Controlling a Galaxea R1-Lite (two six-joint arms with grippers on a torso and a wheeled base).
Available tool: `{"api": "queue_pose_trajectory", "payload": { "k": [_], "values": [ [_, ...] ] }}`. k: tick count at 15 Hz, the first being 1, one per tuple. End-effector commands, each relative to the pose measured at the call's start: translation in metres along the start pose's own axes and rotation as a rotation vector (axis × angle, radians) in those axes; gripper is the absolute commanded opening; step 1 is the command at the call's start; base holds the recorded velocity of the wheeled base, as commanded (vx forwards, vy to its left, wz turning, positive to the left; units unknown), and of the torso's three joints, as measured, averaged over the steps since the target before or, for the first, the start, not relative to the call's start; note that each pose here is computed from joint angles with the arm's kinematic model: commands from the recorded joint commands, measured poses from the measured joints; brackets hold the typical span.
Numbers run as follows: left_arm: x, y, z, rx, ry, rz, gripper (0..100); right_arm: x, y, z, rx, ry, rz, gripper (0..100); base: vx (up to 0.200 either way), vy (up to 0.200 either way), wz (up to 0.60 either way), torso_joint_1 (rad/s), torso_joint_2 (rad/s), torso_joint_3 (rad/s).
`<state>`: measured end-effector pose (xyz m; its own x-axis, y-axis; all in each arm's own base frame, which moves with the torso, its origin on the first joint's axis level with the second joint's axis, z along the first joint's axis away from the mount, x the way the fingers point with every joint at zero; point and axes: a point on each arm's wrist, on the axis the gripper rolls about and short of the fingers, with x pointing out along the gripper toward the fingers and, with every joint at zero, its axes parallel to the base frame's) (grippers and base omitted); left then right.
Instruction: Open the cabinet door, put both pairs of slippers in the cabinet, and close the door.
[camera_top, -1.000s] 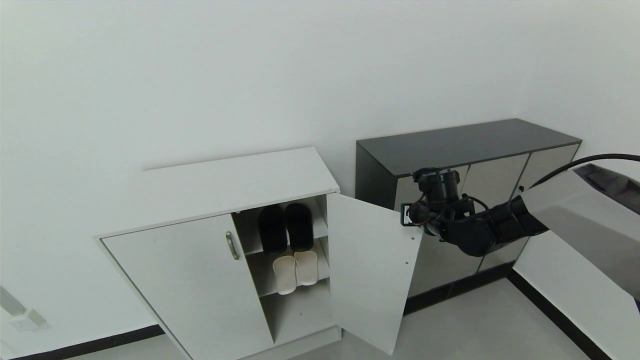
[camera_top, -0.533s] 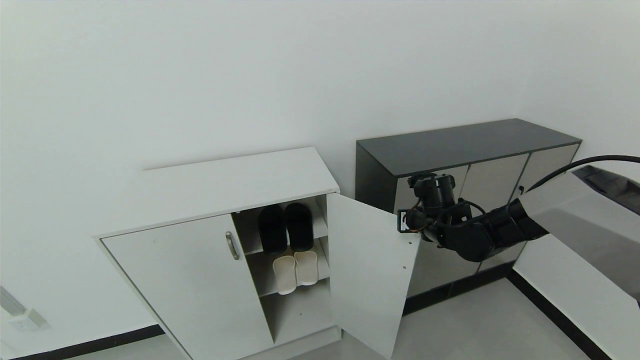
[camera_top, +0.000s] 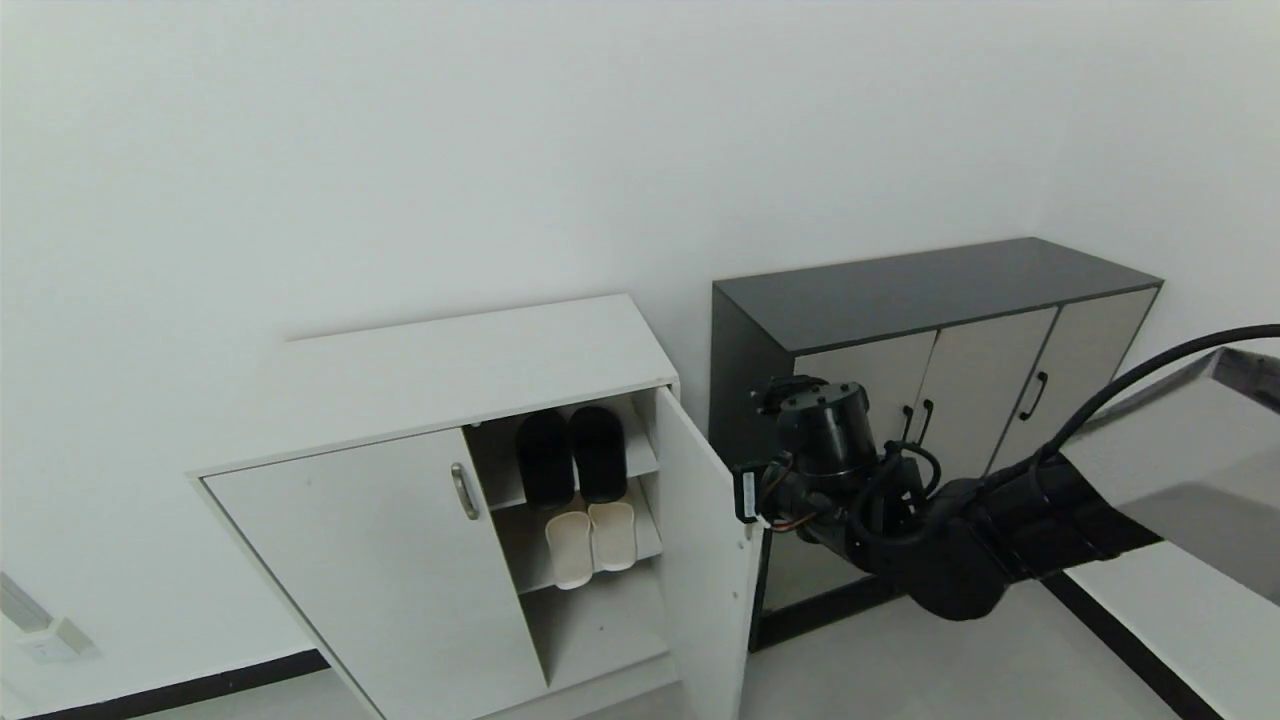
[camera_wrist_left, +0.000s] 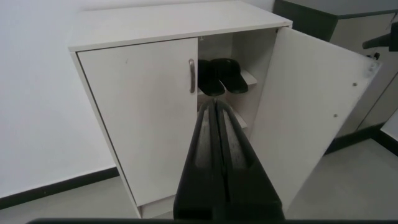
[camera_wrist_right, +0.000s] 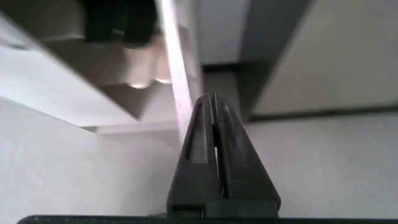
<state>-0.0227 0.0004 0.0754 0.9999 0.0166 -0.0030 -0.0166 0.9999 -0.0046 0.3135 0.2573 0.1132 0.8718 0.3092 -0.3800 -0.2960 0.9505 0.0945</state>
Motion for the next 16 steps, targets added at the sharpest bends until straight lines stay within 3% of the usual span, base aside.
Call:
{"api": "queue_pose_trajectory", "payload": {
  "k": [1,3,9,16],
  "values": [
    [0.000,0.000,0.000,-0.001,0.000,0.000,0,-0.022,0.010,0.004,-0.044,-0.038,0.040,0,0.000,0.000,0.00,0.000,0.00,0.000],
    [0.000,0.000,0.000,0.000,0.002,0.000,0,-0.034,0.007,0.006,-0.097,-0.053,0.044,0,0.000,0.000,0.00,0.000,0.00,0.000],
    [0.000,0.000,0.000,0.000,0.000,0.000,0,-0.043,0.007,0.006,-0.095,-0.071,0.056,0,0.000,0.000,0.00,0.000,0.00,0.000],
    [0.000,0.000,0.000,0.000,0.000,-0.001,0,-0.045,0.015,0.000,-0.096,-0.076,0.081,0,0.000,0.000,0.60,0.005,0.00,0.004]
  ]
}}
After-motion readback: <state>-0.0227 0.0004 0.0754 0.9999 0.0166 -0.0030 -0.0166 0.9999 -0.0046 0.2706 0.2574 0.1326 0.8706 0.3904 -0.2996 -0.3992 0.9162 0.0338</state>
